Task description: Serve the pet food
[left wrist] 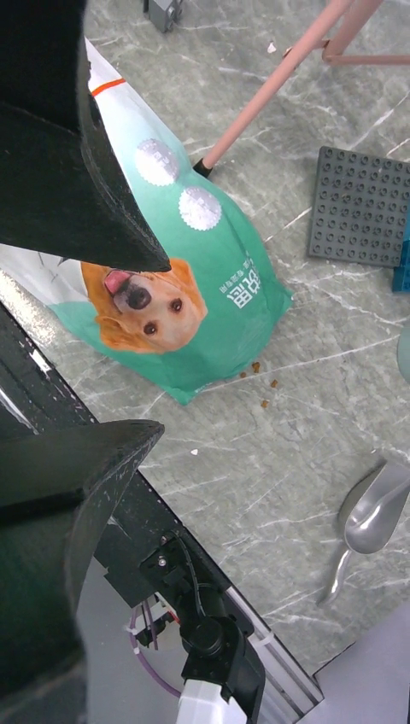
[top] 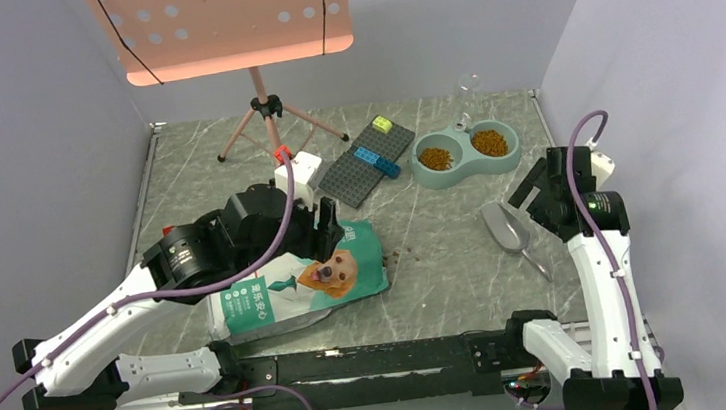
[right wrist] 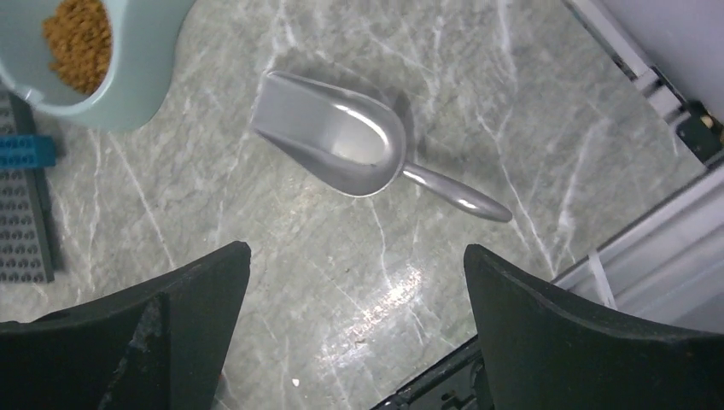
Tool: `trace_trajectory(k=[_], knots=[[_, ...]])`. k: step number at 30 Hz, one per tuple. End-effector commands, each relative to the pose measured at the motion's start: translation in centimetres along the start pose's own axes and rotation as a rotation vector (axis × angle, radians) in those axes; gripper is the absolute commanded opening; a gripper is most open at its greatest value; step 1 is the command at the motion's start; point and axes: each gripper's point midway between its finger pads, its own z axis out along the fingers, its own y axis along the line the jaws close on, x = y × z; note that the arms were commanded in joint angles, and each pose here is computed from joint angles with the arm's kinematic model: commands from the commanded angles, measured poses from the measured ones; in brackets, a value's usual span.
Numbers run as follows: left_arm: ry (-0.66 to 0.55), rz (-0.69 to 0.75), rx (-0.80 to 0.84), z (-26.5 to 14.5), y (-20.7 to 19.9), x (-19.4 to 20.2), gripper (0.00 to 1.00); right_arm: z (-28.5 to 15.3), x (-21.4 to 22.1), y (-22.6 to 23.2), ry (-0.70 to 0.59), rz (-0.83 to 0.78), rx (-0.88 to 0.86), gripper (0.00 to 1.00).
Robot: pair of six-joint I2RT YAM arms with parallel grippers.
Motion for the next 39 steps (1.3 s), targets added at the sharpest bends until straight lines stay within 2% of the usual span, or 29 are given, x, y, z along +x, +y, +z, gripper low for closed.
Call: trace_trajectory(k=[1,3,5,7,10,16,19,22,24,26,31,39], knots=[[-0.079,0.001,-0.007,-0.7,0.2,-1.9,0.68,-0.4,2.4,5.9,0.138,-0.200,-0.320,1.00],[-0.094,0.000,-0.007,-0.8,0.2,-2.2,0.67,-1.7,7.1,12.0,0.321,-0.292,-0.674,1.00],[-0.107,-0.001,-0.001,-1.0,0.2,-2.5,0.67,-4.1,11.2,16.5,0.435,-0.346,-0.921,1.00],[-0.120,-0.002,0.013,-1.4,0.0,-2.8,0.65,-6.5,14.8,19.9,0.517,-0.386,-1.111,1.00],[-0.134,-0.013,0.023,-1.9,0.0,-3.1,0.64,-8.5,19.4,23.3,0.624,-0.401,-1.267,1.00],[-0.140,-0.031,-0.007,-3.0,1.0,-3.0,0.63,-7.3,23.7,25.9,0.712,-0.377,-1.325,0.98],[-0.147,-0.040,-0.023,-3.4,1.5,-2.9,0.63,-6.8,25.4,26.8,0.792,-0.358,-1.347,0.84],[-0.154,-0.046,-0.034,-3.7,1.8,-2.9,0.63,-6.9,27.0,27.7,0.829,-0.383,-1.359,0.79],[-0.154,-0.044,-0.038,-3.8,1.9,-3.0,0.63,-7.0,27.7,28.3,0.850,-0.395,-1.363,0.66],[-0.154,-0.040,-0.039,-3.8,1.8,-3.1,0.63,-7.5,27.7,28.9,0.854,-0.387,-1.371,0.44],[-0.154,-0.042,-0.040,-3.8,1.8,-3.2,0.62,-10.6,26.0,30.2,0.787,-0.403,-1.382,0.00],[-0.200,-0.056,-0.079,-4.8,2.7,-4.6,0.62,-17.4,19.3,32.8,0.583,-0.365,-1.358,0.00]])
